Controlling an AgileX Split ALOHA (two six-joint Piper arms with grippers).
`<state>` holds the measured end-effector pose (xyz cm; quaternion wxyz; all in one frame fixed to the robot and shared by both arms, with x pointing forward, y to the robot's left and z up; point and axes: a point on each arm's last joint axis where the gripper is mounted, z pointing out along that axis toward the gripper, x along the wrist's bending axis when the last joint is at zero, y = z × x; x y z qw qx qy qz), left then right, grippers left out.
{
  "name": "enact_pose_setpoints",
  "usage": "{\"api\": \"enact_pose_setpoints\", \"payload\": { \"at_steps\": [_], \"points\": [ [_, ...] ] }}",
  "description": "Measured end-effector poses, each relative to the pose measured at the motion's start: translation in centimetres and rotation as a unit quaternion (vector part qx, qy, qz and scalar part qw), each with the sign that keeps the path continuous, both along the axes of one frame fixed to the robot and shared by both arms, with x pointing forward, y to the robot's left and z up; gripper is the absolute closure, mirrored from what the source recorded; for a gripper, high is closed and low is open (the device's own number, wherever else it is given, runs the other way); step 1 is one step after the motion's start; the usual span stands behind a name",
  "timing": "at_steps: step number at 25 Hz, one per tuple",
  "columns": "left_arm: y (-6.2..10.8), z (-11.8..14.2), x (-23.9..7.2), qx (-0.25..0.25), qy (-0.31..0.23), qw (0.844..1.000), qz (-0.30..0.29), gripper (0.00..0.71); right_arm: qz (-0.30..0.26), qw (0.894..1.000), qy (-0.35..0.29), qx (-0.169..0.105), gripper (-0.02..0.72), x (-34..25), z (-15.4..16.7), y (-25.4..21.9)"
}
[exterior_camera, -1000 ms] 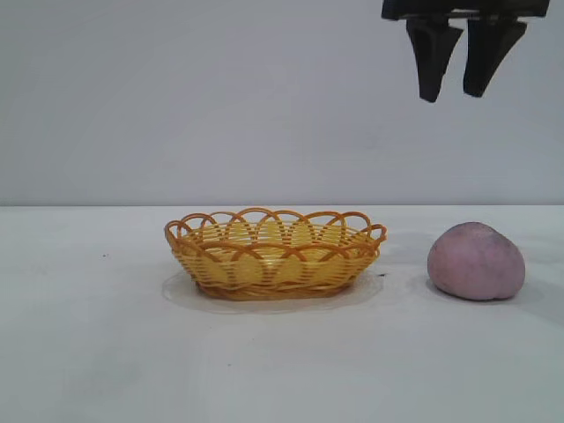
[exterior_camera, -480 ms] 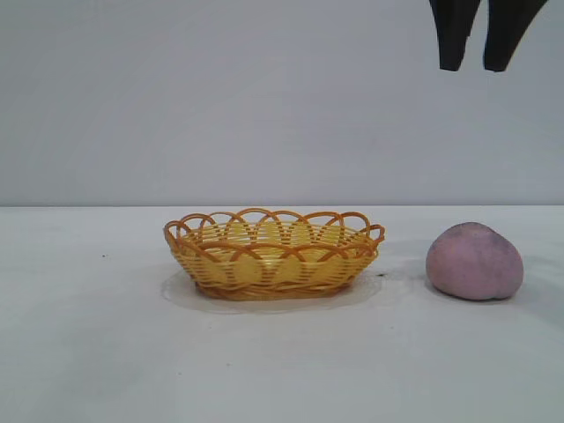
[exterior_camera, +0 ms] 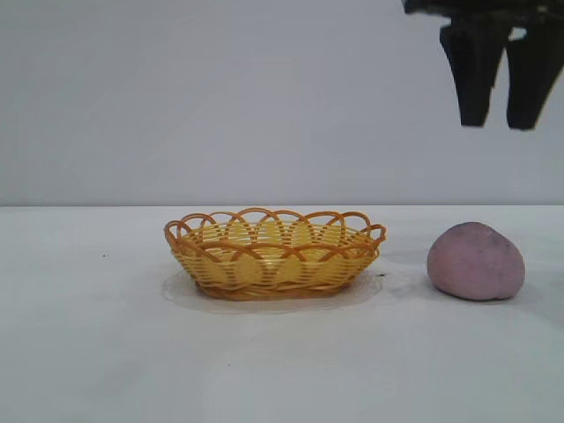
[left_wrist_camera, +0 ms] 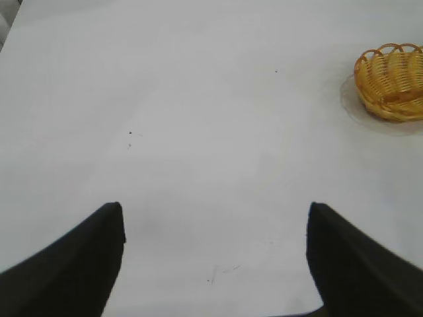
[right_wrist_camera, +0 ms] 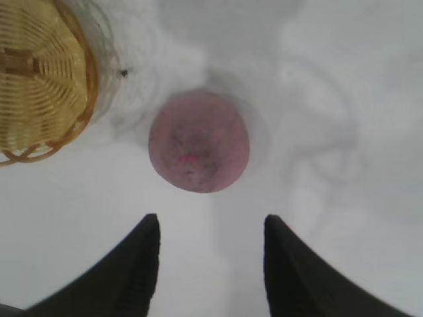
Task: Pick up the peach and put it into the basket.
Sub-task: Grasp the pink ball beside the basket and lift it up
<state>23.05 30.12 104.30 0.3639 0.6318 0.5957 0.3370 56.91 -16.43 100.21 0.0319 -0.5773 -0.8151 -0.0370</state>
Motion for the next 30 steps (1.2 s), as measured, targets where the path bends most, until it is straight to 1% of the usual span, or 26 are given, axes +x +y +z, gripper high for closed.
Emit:
{"api": "enact_pose_setpoints", "payload": {
  "at_steps": [3,7,9,19,28,29,30],
  "points": [
    [0.0,0.0,0.0,0.000,0.000,1.000,0.000,0.172,-0.003,1.000,-0.005,0.004,0.363,0.0,-0.5,0.0],
    [0.0,0.0,0.0,0.000,0.000,1.000,0.000,0.172,-0.009,1.000,-0.019,0.020,0.363,0.2,-0.5,0.3],
    [0.0,0.0,0.0,0.000,0.000,1.000,0.000,0.172,-0.012,1.000,-0.012,0.023,0.363,0.4,-1.1,0.5],
    [0.0,0.0,0.0,0.000,0.000,1.000,0.000,0.172,-0.016,0.999,0.029,0.010,0.363,1.3,-5.2,0.9],
    [0.0,0.0,0.0,0.000,0.000,1.000,0.000,0.172,-0.018,0.999,0.040,0.005,0.363,1.8,-7.1,1.0],
    [0.0,0.0,0.0,0.000,0.000,1.000,0.000,0.172,-0.018,0.999,0.041,0.005,0.421,1.8,-7.2,1.0],
    [0.0,0.0,0.0,0.000,0.000,1.000,0.000,0.172,-0.018,0.999,0.044,0.003,0.463,1.8,-7.5,1.1]
  ]
}}
